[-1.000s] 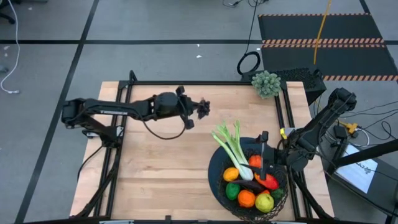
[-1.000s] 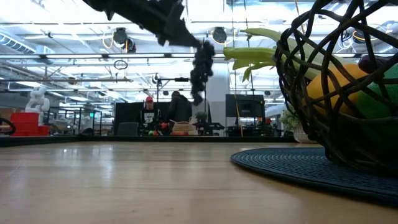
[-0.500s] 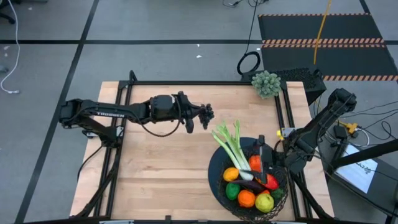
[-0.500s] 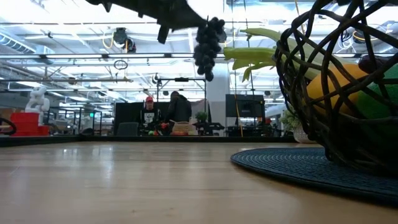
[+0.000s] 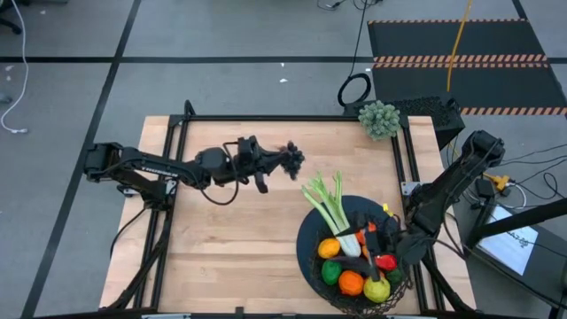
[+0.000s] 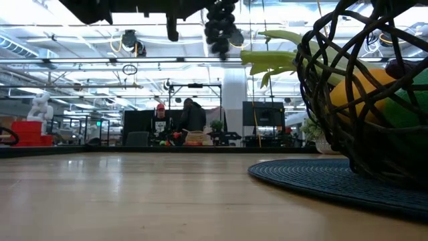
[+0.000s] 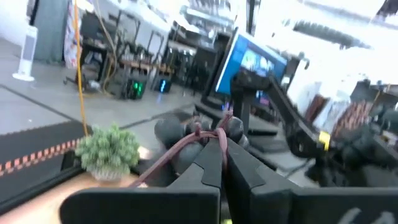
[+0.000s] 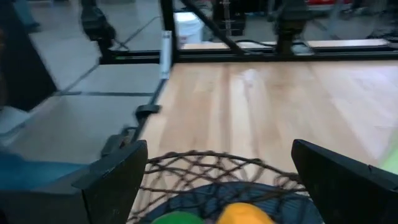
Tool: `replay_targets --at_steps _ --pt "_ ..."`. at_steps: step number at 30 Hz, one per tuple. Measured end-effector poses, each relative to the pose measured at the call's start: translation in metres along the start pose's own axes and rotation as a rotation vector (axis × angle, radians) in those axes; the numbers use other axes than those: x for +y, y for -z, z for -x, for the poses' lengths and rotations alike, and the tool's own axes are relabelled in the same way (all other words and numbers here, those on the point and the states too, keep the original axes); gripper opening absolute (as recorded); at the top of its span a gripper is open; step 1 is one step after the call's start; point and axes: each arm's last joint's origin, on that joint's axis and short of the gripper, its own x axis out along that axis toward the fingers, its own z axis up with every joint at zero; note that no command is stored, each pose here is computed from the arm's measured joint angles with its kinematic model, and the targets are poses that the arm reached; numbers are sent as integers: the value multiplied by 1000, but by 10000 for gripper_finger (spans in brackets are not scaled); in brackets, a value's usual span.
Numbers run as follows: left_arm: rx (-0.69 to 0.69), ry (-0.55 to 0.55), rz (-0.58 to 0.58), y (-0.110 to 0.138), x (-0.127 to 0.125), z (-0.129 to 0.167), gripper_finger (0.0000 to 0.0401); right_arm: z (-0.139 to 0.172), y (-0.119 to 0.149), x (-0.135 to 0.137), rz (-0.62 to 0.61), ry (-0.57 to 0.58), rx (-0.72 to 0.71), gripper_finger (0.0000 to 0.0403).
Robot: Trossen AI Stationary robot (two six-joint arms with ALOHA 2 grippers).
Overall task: Build produce basket
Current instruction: Put the grapes into the wire basket
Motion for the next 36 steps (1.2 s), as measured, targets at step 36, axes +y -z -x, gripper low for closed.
replay_targets --at_steps 36 --pt "85 32 -572 16 -16 7 1 -2 0 -1 1 43 -17 393"
